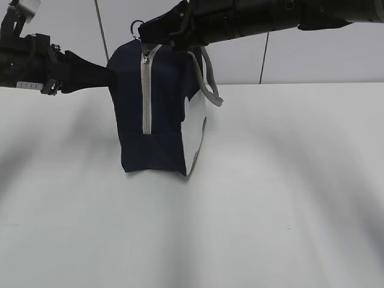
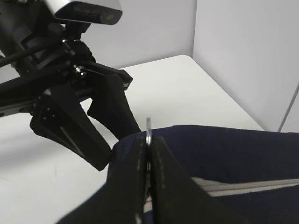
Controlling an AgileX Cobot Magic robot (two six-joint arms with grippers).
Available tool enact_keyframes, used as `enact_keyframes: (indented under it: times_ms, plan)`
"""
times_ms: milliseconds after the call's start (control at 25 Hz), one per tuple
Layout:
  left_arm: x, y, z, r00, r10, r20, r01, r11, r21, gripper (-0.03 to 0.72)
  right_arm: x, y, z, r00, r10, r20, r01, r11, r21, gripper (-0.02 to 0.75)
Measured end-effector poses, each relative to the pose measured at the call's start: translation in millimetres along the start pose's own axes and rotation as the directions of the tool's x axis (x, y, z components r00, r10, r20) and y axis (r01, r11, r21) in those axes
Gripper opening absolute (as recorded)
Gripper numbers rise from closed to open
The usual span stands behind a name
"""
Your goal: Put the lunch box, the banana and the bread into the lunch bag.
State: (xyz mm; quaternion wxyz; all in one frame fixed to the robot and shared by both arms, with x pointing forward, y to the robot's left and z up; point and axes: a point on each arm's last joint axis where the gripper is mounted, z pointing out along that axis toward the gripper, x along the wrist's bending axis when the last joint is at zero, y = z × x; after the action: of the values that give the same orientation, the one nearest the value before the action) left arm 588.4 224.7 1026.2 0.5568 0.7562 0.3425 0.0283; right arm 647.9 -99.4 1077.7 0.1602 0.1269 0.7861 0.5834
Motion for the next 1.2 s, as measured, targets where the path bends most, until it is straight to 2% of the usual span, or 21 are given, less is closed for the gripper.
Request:
enact_keyframes:
  times_ms: [320, 480, 760, 840, 1040, 1200]
  plan:
    - [-3.1, -2.0, 9.7, 1.000, 0.000, 0.004, 0.000, 1.000, 0.013, 0.335, 0.0, 0.0, 0.0, 1.000, 0.001, 0.000, -0.001, 1.000, 0.000, -0.016]
    - [-2.3, -2.2, 11.3, 1.000, -0.001, -0.009, 0.001, 1.000, 0.013, 0.271, 0.0, 0.0, 0.0, 1.000, 0.001, 0.000, -0.001, 1.000, 0.000, -0.016]
    - [3.5, -7.7, 17.7, 0.998, -0.057, 0.003, 0.057, 0.998, 0.004, 0.230, 0.1, -0.4, 0.0, 1.000, -0.001, -0.001, 0.001, 1.000, 0.004, -0.016]
    - [3.3, -7.6, 17.7, 0.998, -0.059, 0.006, 0.059, 0.998, 0.003, 0.192, 0.1, -0.4, 0.0, 1.000, -0.001, -0.001, 0.001, 1.000, 0.004, -0.016]
    - [2.9, -7.5, 17.7, 0.998, -0.060, 0.010, 0.060, 0.998, 0.003, 0.017, -0.3, -0.5, 0.0, 1.000, 0.004, 0.003, -0.004, 1.000, 0.005, -0.016]
    - [1.5, -7.5, 17.7, 0.998, -0.061, 0.025, 0.061, 0.998, 0.004, 0.004, -0.9, -0.3, 0.0, 1.000, 0.014, 0.010, -0.014, 1.000, 0.003, -0.016]
